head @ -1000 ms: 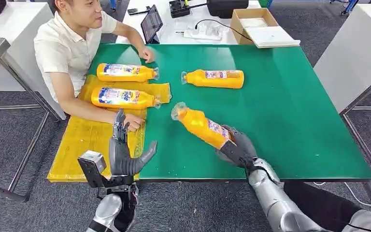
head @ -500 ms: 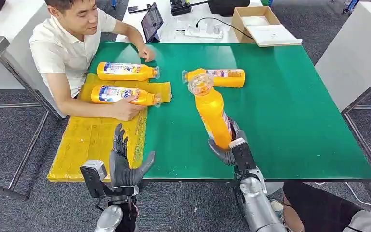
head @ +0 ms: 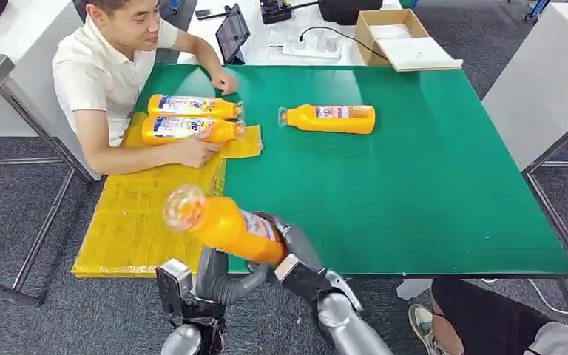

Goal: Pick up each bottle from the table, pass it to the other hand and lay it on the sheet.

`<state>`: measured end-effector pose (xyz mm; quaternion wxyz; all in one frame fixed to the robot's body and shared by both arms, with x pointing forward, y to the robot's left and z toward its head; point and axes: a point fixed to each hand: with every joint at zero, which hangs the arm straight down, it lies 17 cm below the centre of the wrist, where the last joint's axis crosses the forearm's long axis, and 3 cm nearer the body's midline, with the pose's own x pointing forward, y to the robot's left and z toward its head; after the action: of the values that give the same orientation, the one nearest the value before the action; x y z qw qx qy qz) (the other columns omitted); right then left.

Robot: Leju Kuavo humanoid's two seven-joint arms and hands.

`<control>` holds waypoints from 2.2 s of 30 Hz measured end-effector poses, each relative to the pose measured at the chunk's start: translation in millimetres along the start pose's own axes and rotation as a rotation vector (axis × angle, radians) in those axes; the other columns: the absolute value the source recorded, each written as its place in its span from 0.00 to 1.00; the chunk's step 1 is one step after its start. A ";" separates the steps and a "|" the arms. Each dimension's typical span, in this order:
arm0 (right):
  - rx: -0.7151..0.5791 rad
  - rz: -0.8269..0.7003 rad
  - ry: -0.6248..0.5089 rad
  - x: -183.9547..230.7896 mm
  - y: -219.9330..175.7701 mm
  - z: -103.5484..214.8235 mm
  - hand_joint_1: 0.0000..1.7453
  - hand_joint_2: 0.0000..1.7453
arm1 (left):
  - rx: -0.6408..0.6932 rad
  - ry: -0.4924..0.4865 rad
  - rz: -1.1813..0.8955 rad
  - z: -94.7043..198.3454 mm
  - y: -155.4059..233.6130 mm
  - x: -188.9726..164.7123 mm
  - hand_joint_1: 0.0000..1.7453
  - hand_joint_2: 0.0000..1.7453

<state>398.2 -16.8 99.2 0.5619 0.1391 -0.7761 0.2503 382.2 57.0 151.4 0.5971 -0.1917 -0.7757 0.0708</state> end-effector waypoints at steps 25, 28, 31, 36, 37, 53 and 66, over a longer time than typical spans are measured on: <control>0.101 0.086 0.117 -43.4 48.9 4.9 0.00 1.00 | 0.072 0.006 0.096 -10.2 16.4 5.3 1.00 1.00; 0.090 0.089 0.124 -45.3 50.1 5.7 0.00 1.00 | 0.063 0.047 0.106 -14.1 14.1 -1.6 1.00 1.00; 0.087 0.060 0.121 -44.8 52.0 8.3 0.00 0.00 | 0.047 0.076 0.151 -15.2 11.7 -6.2 1.00 1.00; 0.069 0.017 0.110 -38.4 54.2 10.7 0.00 0.00 | 0.053 0.114 0.188 -16.7 18.1 -12.1 1.00 1.00; 0.063 0.011 0.108 -36.8 54.1 11.0 0.00 0.00 | 0.056 0.119 0.182 -16.7 19.5 -13.2 1.00 1.00; -0.064 -0.008 0.048 -11.4 32.4 21.0 0.00 0.00 | 0.141 -0.088 -0.471 -44.2 61.9 25.3 1.00 1.00; -0.126 -0.026 0.051 -12.7 28.6 24.0 0.00 0.00 | 0.276 -0.123 -1.145 -99.7 126.8 40.7 1.00 1.00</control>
<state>368.9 -6.8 74.8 0.5921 0.1069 -0.7740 0.1971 495.6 176.9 172.7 0.5135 0.3415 -0.7725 -0.1515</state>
